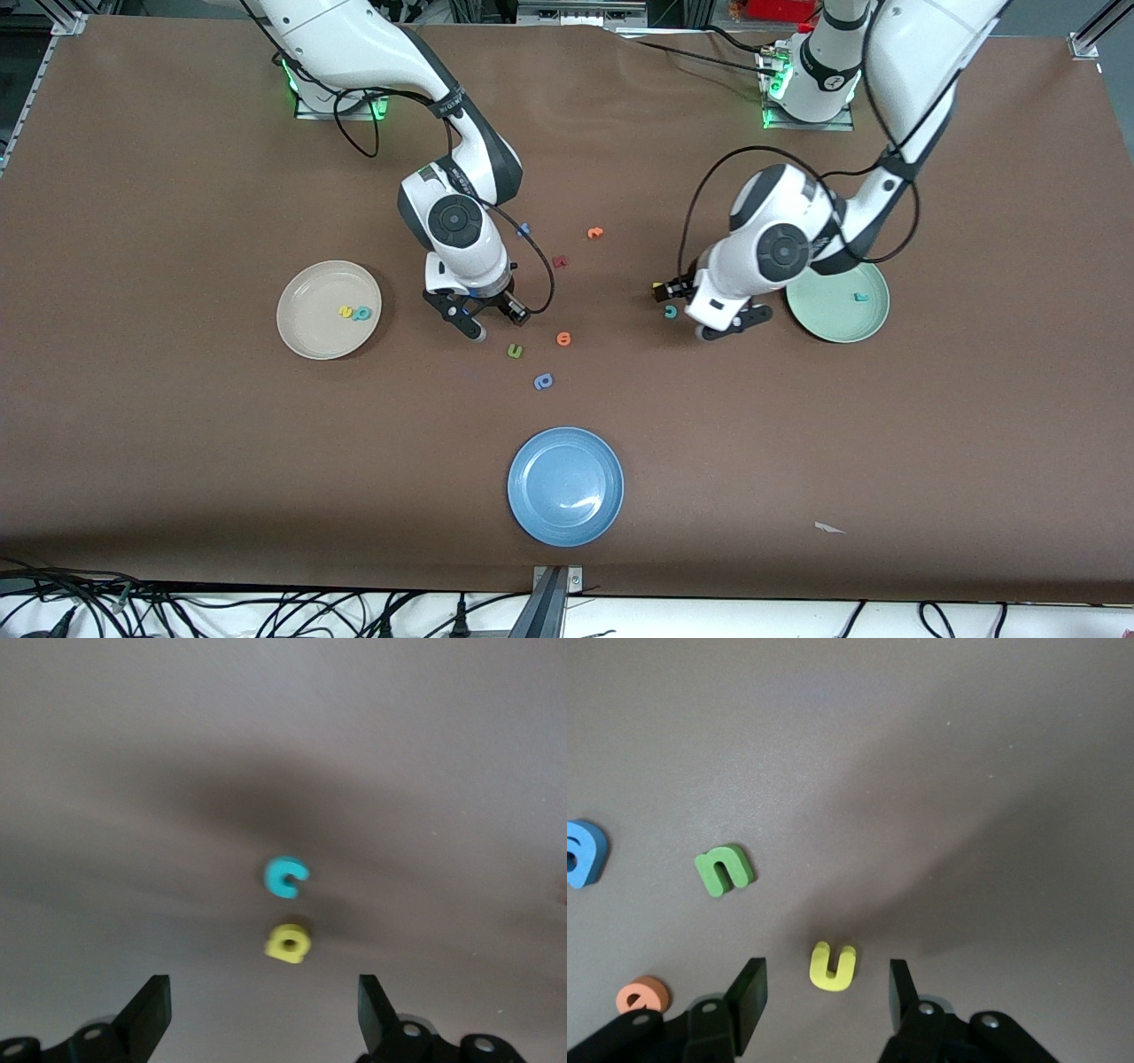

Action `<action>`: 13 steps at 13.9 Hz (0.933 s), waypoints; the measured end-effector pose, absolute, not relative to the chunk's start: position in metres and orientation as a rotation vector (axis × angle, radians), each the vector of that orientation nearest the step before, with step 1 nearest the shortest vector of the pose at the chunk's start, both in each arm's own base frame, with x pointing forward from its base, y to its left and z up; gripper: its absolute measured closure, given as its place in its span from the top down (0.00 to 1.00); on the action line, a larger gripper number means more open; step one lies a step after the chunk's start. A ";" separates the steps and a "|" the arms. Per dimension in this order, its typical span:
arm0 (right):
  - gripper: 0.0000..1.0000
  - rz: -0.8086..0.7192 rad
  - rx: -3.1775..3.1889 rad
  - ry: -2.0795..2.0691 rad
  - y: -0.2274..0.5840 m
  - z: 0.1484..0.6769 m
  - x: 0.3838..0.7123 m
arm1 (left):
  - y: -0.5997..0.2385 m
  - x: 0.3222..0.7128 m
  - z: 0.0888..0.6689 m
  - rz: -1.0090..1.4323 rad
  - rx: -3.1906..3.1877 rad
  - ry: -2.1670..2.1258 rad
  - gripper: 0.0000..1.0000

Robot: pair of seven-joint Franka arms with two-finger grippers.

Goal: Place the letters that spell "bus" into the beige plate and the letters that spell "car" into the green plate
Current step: 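Grasp the yellow u with the right gripper while the left gripper grasps the o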

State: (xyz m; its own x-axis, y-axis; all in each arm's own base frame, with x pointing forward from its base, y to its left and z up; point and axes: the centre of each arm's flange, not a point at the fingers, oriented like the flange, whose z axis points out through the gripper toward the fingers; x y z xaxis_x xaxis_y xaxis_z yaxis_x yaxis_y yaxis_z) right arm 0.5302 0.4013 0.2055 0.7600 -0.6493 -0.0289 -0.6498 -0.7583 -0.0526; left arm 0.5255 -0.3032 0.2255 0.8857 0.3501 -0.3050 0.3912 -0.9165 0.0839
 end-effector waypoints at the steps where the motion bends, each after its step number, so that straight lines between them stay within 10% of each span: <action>1: 0.63 0.016 -2.892 1.071 0.401 0.202 0.530 | -0.315 0.520 0.217 -0.433 2.902 0.583 0.91; 13: 0.51 0.021 -2.880 1.113 0.407 0.176 0.524 | -0.328 0.509 0.181 -0.366 2.997 0.524 0.83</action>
State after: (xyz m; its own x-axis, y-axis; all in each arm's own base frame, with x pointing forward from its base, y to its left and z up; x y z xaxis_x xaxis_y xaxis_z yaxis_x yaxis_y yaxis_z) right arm 0.5240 0.4070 0.1759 0.7401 -0.6717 -0.0317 -0.6724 -0.7388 -0.0452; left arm 0.5087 -0.3282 0.1808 0.9132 0.3245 -0.2466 0.3430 -0.9387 0.0348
